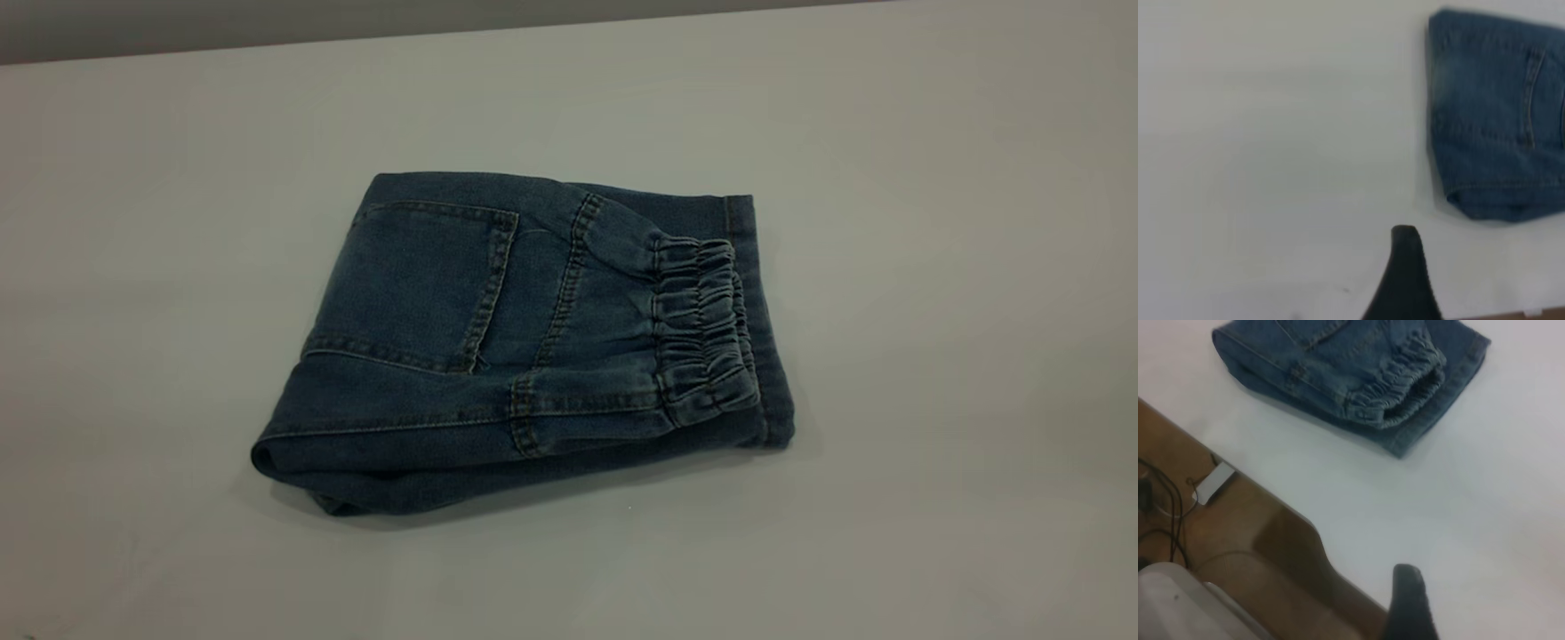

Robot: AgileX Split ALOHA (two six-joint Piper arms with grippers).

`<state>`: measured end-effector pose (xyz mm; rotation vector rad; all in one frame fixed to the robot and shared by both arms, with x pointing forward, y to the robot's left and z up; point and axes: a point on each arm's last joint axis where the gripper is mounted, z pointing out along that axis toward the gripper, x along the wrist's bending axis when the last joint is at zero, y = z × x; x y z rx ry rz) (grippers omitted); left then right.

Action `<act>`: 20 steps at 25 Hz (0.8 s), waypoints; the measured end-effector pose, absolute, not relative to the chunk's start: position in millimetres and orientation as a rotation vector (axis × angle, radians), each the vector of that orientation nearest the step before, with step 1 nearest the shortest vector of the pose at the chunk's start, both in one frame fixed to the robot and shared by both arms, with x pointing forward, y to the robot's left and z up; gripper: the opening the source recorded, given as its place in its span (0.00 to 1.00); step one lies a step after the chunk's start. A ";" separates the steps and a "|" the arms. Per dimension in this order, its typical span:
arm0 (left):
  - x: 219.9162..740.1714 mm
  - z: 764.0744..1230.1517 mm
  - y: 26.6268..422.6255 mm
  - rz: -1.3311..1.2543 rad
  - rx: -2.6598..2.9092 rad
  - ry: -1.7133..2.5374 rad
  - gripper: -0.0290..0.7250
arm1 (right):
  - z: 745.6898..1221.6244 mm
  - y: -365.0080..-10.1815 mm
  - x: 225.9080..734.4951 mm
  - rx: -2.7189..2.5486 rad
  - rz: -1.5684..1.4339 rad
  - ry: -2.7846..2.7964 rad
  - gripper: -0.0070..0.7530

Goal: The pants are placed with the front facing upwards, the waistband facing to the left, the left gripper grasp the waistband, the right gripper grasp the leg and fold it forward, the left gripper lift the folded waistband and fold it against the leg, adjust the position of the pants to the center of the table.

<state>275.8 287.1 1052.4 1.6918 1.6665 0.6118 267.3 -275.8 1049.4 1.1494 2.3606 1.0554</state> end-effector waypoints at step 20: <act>254.0 1051.0 294.0 0.768 1.588 1.672 0.73 | 1049.5 -275.7 267.1 1.147 1.055 2.364 0.60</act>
